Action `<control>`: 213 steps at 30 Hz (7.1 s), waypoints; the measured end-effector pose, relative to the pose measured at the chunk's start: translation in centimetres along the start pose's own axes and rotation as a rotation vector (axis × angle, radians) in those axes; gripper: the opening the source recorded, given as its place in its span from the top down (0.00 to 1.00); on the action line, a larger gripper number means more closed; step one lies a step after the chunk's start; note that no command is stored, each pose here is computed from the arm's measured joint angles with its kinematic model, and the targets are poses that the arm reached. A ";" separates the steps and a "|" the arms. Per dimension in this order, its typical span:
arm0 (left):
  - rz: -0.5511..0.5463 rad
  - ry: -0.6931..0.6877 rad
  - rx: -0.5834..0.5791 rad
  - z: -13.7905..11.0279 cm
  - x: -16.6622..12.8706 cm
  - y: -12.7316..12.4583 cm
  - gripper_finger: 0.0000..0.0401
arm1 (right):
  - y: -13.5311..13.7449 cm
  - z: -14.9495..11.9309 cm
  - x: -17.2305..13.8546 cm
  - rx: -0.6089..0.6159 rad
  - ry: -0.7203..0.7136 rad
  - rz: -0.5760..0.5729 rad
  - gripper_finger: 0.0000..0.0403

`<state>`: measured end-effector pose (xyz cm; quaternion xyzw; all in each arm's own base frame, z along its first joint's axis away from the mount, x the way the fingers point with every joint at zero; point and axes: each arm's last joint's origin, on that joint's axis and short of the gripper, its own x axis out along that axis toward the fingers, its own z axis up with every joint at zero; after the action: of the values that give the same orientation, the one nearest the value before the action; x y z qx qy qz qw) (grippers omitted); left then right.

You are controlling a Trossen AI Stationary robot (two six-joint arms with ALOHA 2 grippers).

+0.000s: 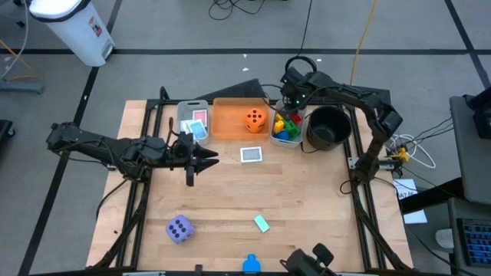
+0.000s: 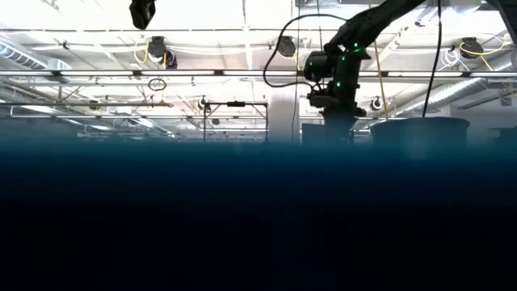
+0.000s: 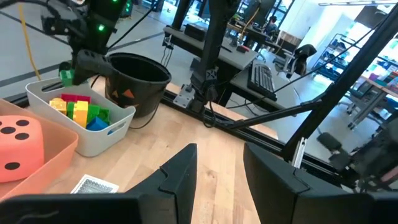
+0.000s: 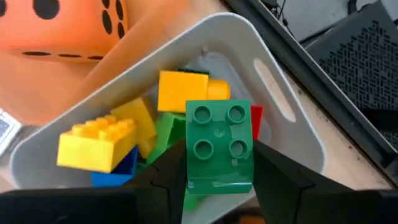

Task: Pick & Place Toys
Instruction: Put the green game piece into the right gray bin, then put the light blue game piece into the right gray bin

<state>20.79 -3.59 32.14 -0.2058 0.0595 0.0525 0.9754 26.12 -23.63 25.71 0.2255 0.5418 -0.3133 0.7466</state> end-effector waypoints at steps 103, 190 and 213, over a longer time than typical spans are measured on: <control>-0.218 0.170 -0.214 -1.7 -1.0 -2.7 0.66 | 35.1 -20.8 -3.8 -0.243 -0.007 0.466 0.45; -0.089 0.129 -0.275 -5.5 1.3 -5.9 0.66 | 27.0 -14.8 -9.0 -0.040 -0.143 0.334 0.74; -0.194 -0.119 -0.070 2.0 -1.7 -1.0 0.66 | 4.0 -3.8 -9.4 0.420 -0.187 0.048 0.74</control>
<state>19.38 -3.81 34.59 -0.2409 -0.0205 -0.0278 0.9699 24.42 -16.19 33.46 0.3590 0.3877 -0.4209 0.7373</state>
